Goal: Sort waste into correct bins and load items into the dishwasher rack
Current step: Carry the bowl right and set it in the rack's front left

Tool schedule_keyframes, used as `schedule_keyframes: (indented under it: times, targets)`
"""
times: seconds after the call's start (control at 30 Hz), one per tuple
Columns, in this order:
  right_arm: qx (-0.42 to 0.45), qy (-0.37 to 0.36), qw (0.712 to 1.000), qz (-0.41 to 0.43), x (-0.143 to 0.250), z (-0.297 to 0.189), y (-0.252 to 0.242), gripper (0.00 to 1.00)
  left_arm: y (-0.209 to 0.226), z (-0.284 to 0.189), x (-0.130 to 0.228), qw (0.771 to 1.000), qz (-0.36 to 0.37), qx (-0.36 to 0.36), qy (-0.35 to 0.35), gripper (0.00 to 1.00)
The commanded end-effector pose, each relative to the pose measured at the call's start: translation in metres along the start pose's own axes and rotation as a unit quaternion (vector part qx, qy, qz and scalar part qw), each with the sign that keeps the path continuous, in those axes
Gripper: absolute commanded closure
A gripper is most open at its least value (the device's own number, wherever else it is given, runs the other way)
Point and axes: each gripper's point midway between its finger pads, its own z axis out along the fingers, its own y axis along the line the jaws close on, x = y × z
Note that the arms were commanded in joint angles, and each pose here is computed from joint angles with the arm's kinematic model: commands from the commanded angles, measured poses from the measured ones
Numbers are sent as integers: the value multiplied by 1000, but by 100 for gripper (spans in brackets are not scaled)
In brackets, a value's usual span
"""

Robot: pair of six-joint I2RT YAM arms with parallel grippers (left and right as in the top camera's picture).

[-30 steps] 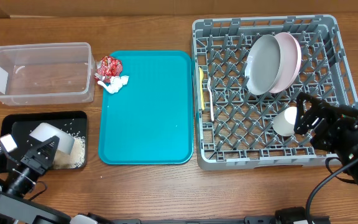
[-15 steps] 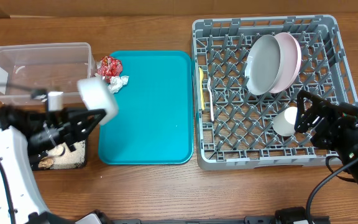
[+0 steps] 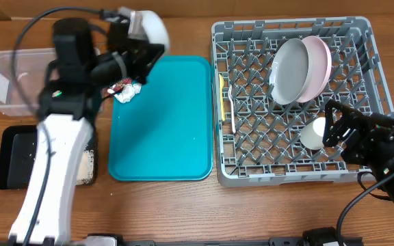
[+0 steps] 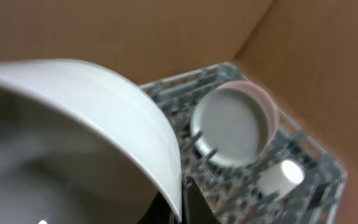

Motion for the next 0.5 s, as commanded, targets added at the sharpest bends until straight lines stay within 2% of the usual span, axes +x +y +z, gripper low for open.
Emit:
schedule_keyframes:
  times: [0.0,0.1,0.2,0.47]
  targets:
    - [-5,-2,1000,-3,0,-2,2,0,-17,78,38,988,-122,77,60,96]
    - [-1,9,1000,-4,5,-2,0,0,-44,134,67,962,-172,188,96,96]
    - [3,17,1000,-4,9,-2,-2,0,-60,156,79,948,-177,244,103,96]
    - [3,15,1000,-4,8,-2,-2,0,-74,179,100,930,-162,312,109,96]
